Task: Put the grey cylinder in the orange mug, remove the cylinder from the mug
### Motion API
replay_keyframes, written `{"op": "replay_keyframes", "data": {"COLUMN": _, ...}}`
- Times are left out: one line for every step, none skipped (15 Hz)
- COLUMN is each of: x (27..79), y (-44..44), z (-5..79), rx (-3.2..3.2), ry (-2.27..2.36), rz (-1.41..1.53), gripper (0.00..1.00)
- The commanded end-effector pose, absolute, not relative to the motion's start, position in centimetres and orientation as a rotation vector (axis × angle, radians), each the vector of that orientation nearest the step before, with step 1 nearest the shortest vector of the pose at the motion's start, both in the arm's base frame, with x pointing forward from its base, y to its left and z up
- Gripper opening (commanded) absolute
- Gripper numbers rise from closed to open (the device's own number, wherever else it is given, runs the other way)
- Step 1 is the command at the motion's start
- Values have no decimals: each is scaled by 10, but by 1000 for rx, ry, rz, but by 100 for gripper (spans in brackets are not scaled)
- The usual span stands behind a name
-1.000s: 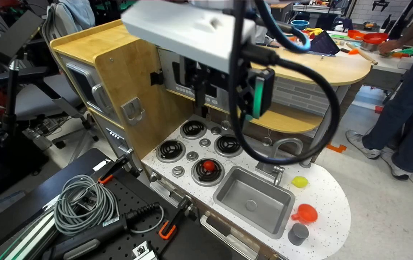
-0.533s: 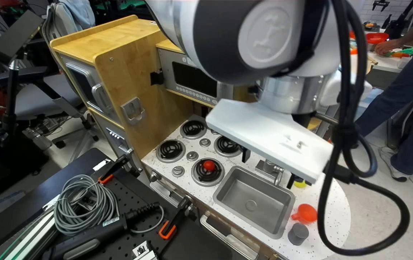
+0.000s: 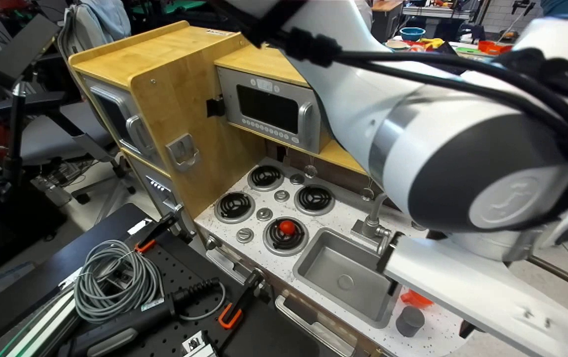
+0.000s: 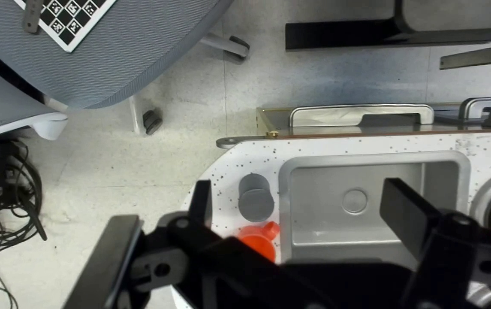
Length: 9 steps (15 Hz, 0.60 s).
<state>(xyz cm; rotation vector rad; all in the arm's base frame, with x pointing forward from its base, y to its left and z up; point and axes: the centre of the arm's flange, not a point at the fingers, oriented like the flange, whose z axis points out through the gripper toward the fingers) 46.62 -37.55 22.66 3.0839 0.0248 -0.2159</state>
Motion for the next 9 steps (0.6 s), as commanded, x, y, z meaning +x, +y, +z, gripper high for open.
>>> {"op": "replay_keyframes", "data": {"x": 489, "y": -423, "z": 200, "rx": 3094, "ry": 65, "rz": -250, "gripper": 100}}
{"op": "replay_keyframes", "data": {"x": 490, "y": -427, "z": 195, "rx": 3082, "ry": 64, "rz": -249, "gripper": 100}}
{"op": "replay_keyframes", "data": {"x": 491, "y": -433, "z": 186, "rx": 3080, "ry": 72, "rz": -250, "gripper": 100}}
{"op": "replay_keyframes", "data": {"x": 492, "y": -437, "z": 177, "rx": 3078, "ry": 60, "rz": -253, "gripper": 100}}
{"op": "replay_keyframes", "data": {"x": 494, "y": -439, "z": 168, "rx": 3081, "ry": 56, "rz": -250, "gripper": 100}}
{"op": "replay_keyframes", "data": {"x": 495, "y": -442, "z": 159, "rx": 3080, "ry": 56, "rz": -268, "gripper": 100}}
{"op": "replay_keyframes", "data": {"x": 496, "y": -443, "z": 149, "rx": 3082, "ry": 54, "rz": -265, "gripper": 100}}
{"op": "replay_keyframes", "data": {"x": 498, "y": -443, "z": 139, "rx": 3087, "ry": 45, "rz": -266, "gripper": 100}}
{"op": "replay_keyframes", "data": {"x": 500, "y": -444, "z": 129, "rx": 3090, "ry": 41, "rz": -259, "gripper": 100}}
